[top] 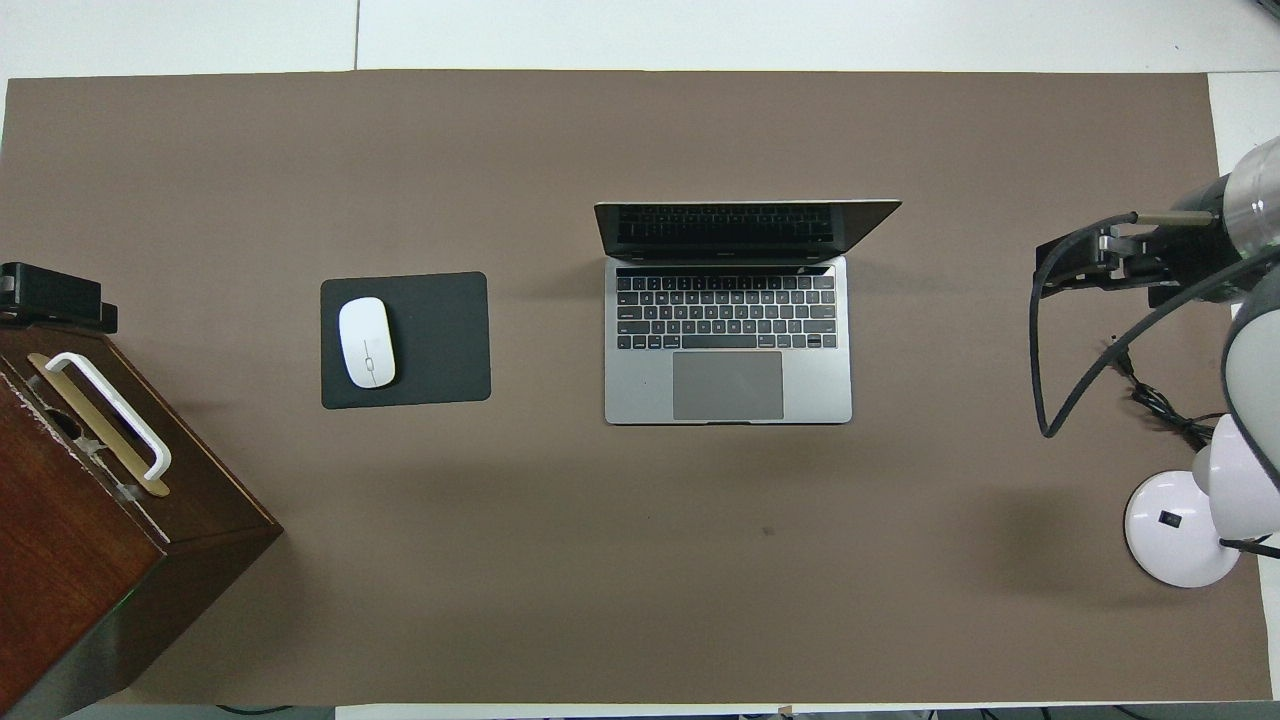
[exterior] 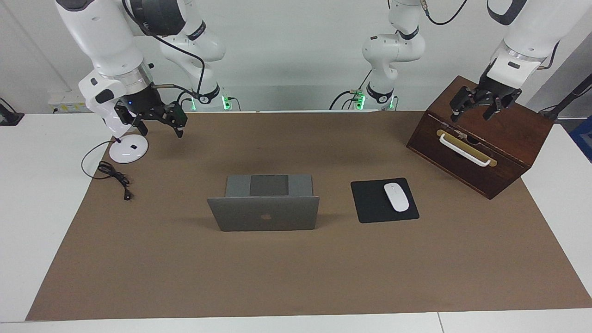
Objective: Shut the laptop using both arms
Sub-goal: 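Move the right gripper forward over the laptop's raised screen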
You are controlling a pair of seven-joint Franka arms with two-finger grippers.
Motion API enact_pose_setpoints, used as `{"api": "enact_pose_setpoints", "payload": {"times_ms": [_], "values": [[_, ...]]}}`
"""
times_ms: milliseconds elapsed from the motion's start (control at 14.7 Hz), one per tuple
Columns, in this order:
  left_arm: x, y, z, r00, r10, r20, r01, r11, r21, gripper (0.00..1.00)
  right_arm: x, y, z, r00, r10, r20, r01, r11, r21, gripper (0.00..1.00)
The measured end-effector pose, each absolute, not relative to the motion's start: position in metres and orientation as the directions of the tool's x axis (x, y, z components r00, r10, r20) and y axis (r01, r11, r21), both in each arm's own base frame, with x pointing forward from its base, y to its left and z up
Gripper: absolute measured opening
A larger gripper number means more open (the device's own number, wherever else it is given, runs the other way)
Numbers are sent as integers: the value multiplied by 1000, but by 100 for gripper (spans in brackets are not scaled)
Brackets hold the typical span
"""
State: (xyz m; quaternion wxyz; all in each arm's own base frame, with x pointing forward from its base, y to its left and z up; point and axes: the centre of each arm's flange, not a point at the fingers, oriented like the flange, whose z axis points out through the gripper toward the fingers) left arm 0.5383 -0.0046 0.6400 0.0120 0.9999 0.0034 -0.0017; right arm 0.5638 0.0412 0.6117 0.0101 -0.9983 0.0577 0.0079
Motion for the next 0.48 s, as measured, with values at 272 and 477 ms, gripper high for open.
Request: {"api": "enact_pose_setpoints", "payload": {"times_ms": [272,477], "values": [[538,-5,640,1000,7,-4,7,-1000,24,100,564,42,612,993,-113,-16,-113,-993,-19,100],[538,-5,640,1000,7,-4,7,-1000,24,100,563,53,611,996,-93,-18,-93,-995,-20,100]]}}
